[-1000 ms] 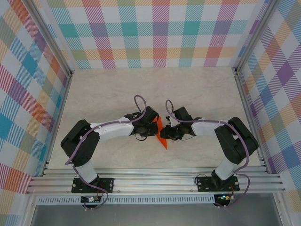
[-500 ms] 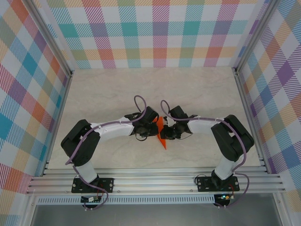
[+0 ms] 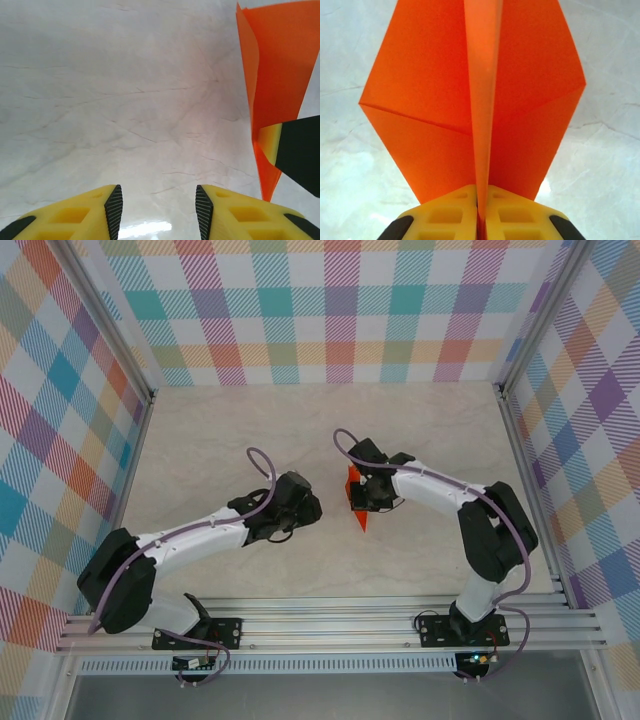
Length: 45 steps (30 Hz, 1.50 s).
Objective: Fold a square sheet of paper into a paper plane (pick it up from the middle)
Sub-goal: Pick up the paper plane from the center of the table, then place the paper plane at the center of the table.
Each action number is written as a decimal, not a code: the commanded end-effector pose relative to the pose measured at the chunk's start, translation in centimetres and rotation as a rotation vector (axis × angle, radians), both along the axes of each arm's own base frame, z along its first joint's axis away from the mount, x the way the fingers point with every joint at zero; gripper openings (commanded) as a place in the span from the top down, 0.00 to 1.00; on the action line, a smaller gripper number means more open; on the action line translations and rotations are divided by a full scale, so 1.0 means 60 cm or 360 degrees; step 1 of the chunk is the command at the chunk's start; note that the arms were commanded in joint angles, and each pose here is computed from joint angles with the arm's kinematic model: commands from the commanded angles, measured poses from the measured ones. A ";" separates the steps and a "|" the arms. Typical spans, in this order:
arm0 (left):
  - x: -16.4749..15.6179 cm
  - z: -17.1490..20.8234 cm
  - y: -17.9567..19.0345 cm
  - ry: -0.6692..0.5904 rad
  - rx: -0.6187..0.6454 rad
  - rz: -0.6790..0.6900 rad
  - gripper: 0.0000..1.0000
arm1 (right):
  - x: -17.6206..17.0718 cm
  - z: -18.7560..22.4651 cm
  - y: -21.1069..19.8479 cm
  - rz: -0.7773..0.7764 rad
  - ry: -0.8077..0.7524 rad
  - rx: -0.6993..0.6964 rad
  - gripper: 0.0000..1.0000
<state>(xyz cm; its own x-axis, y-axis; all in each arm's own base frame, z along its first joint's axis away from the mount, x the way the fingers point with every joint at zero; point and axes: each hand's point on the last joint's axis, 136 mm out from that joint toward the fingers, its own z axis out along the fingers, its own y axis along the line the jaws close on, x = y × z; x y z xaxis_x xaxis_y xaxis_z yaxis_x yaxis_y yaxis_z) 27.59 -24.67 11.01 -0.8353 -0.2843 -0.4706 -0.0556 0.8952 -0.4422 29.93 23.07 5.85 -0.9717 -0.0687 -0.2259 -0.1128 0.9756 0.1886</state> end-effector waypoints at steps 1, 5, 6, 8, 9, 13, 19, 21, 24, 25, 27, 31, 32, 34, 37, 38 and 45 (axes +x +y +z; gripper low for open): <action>0.007 -0.001 0.039 -0.0047 0.0054 0.0143 0.55 | -0.013 -0.031 -0.017 -0.0011 0.0112 -0.0170 0.89; -0.002 -0.005 0.056 -0.0033 0.0091 0.0165 0.54 | 0.000 -0.042 -0.003 0.0003 0.0129 -0.0179 0.88; -0.004 -0.006 0.058 -0.0028 0.0097 0.0166 0.54 | 0.001 -0.046 0.000 0.0009 0.0136 -0.0184 0.87; -0.004 -0.006 0.062 -0.0028 0.0103 0.0172 0.54 | 0.000 -0.056 0.000 0.0006 0.0157 -0.0198 0.86; -0.004 -0.006 0.063 -0.0030 0.0099 0.0177 0.54 | -0.002 -0.061 -0.001 0.0005 0.0169 -0.0207 0.85; -0.004 -0.005 0.066 -0.0036 0.0095 0.0187 0.54 | -0.010 -0.080 -0.007 -0.0002 0.0211 -0.0239 0.83; -0.002 -0.009 0.061 -0.0023 0.0087 0.0178 0.54 | -0.022 -0.109 -0.014 -0.0008 0.0274 -0.0273 0.81; -0.002 -0.010 0.059 -0.0017 0.0084 0.0173 0.54 | -0.029 -0.123 -0.019 -0.0019 0.0306 -0.0298 0.81; -0.002 -0.013 0.057 -0.0008 0.0082 0.0167 0.54 | -0.033 -0.131 -0.018 -0.0023 0.0318 -0.0283 0.84; -0.002 -0.014 0.055 -0.0005 0.0078 0.0165 0.54 | -0.033 -0.128 -0.017 -0.0021 0.0313 -0.0278 0.85; -0.003 -0.017 0.055 0.0006 0.0079 0.0161 0.54 | -0.024 -0.111 -0.014 -0.0015 0.0261 -0.0262 0.87; -0.003 -0.018 0.056 0.0007 0.0080 0.0167 0.54 | 0.001 -0.069 0.002 0.0037 0.0150 -0.0211 0.89; -0.003 -0.017 0.057 0.0004 0.0081 0.0169 0.54 | 0.007 -0.061 0.010 0.0058 0.0127 -0.0182 0.89; -0.003 -0.016 0.058 0.0000 0.0087 0.0171 0.54 | 0.016 -0.053 0.021 0.0087 0.0101 -0.0143 0.89; -0.003 -0.014 0.058 -0.0004 0.0086 0.0172 0.54 | 0.020 -0.063 0.025 0.0112 0.0120 -0.0158 0.88; -0.003 -0.013 0.059 -0.0006 0.0085 0.0174 0.54 | 0.020 -0.068 0.023 0.0110 0.0131 -0.0183 0.87; -0.004 -0.015 0.060 0.0002 0.0090 0.0170 0.54 | 0.033 -0.073 0.009 0.0030 0.0123 -0.0278 0.74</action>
